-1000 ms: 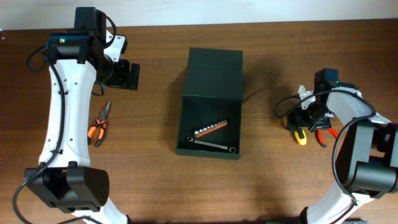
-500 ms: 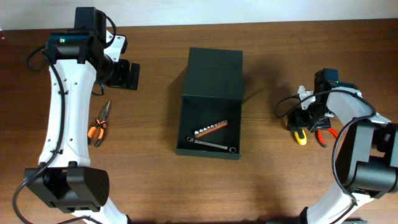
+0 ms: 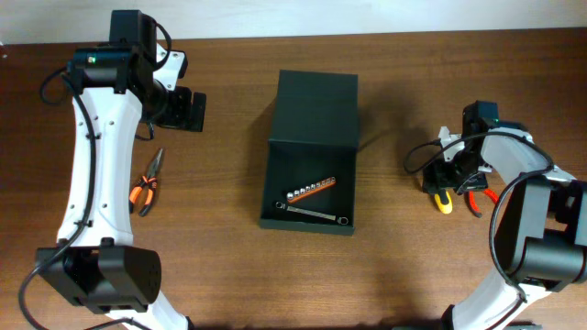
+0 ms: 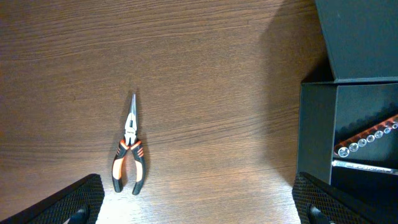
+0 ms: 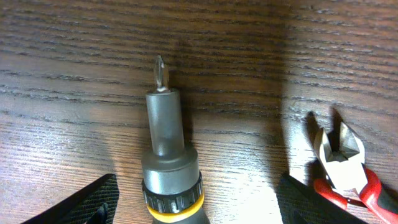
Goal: Pack container
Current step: 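Lower right gripper onto the yellow-black screwdriver and close on it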
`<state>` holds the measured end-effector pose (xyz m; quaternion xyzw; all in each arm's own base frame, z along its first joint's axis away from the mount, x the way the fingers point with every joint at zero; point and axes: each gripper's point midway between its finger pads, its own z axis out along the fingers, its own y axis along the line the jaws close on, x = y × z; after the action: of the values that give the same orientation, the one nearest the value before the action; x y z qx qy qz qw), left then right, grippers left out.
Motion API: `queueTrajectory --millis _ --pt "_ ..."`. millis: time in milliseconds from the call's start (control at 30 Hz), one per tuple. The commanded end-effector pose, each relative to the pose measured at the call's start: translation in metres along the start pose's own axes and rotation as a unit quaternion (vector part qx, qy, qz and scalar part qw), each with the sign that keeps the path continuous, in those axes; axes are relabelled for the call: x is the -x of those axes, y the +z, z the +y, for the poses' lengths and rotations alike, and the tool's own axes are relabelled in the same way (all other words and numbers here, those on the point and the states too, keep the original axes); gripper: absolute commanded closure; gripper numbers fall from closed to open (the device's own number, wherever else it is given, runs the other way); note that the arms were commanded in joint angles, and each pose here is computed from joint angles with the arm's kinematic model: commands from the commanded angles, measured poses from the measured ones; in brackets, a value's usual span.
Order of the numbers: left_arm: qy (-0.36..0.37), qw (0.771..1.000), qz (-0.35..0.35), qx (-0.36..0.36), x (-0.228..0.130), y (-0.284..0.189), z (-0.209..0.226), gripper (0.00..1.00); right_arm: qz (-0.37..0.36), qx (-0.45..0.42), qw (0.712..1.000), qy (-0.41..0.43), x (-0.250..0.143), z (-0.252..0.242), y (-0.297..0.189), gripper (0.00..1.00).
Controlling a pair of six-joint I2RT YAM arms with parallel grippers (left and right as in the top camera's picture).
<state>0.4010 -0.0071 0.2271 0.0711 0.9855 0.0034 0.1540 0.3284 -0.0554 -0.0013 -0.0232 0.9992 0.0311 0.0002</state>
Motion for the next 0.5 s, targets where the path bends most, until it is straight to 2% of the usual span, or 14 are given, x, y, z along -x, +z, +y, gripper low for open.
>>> queueTrajectory --millis 0,300,467 --pt "-0.006 1.000 -0.012 -0.004 0.0020 -0.0071 -0.0018 0.01 0.053 0.006 0.998 0.016 -0.0230 0.0005 0.0254 0.18" --pt "-0.005 1.000 -0.016 -0.004 0.0038 -0.0072 -0.0016 0.01 0.059 -0.023 0.997 0.039 -0.0254 -0.0088 0.0250 0.15" --pt "-0.005 1.000 -0.016 -0.003 0.0040 -0.0072 -0.0016 0.01 0.058 -0.020 0.997 0.038 -0.0251 -0.0079 0.0250 0.18"
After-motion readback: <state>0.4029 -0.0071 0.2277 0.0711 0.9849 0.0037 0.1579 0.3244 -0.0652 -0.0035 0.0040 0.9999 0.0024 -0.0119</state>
